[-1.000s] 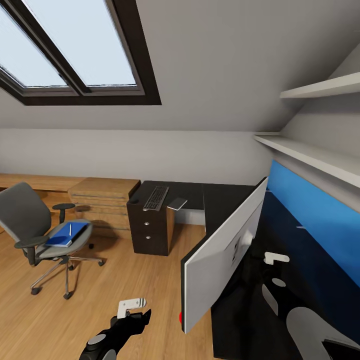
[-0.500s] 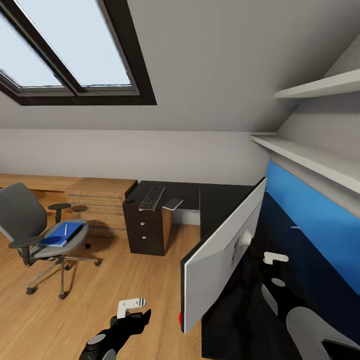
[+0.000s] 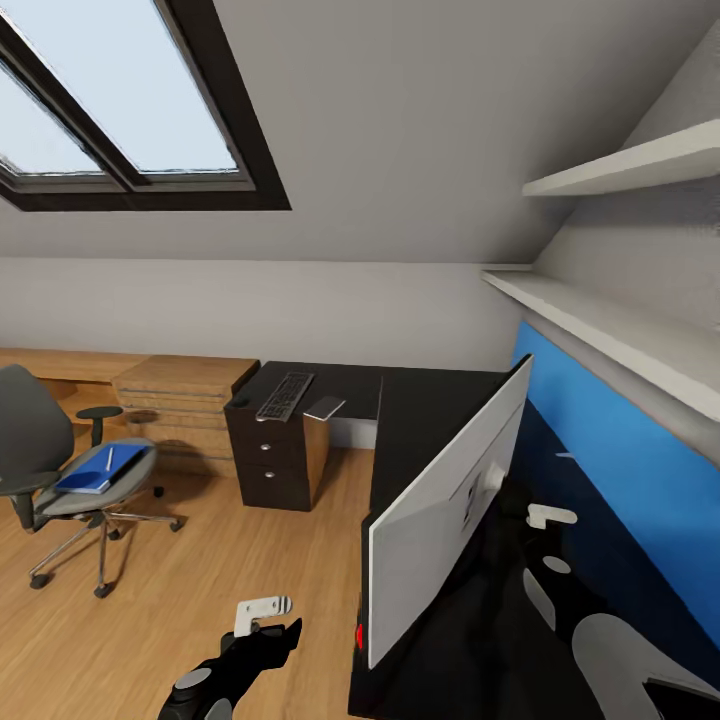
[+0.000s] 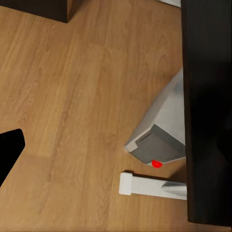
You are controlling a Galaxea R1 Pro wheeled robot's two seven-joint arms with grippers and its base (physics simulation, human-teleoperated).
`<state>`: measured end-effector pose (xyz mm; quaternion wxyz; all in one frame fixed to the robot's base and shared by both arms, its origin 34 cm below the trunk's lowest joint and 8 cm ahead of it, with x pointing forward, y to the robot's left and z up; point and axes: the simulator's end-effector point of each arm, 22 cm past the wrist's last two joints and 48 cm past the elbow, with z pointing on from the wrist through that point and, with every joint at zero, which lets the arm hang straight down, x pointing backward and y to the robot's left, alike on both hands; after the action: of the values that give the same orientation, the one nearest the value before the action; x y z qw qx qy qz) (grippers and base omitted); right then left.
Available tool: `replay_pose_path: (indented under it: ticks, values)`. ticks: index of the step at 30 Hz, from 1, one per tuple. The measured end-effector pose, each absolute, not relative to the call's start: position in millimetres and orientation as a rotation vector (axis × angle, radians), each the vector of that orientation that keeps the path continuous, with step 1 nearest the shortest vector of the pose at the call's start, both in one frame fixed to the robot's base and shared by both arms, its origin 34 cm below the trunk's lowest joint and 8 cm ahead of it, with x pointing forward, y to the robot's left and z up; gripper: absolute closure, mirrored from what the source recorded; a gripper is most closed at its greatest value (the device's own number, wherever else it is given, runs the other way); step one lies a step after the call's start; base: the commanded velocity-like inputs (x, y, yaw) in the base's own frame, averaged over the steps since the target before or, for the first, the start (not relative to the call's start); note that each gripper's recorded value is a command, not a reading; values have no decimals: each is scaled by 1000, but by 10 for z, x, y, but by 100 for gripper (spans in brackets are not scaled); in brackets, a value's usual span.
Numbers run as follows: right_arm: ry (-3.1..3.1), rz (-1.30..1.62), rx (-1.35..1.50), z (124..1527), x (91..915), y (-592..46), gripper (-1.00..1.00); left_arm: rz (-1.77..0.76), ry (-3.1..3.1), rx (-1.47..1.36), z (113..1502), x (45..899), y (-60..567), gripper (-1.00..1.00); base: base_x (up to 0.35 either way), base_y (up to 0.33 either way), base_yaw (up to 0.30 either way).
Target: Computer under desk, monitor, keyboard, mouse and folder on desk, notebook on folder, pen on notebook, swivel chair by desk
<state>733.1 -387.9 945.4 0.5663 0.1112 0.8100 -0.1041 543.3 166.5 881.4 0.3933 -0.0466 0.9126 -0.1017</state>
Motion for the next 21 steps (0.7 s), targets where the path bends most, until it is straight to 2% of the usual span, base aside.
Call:
replay_pose_path:
  ticks: [11, 21]
  values:
    - [1904, -245, 261, 9454, 7331, -3879, 100, -258, 2316, -118, 8814, 5433, 1664, -100, 0, -267, 0]
    - [1905, -245, 260, 9452, 7330, -3879, 100, -258, 2316, -118, 8815, 5433, 1664, -100, 0, -37, 0]
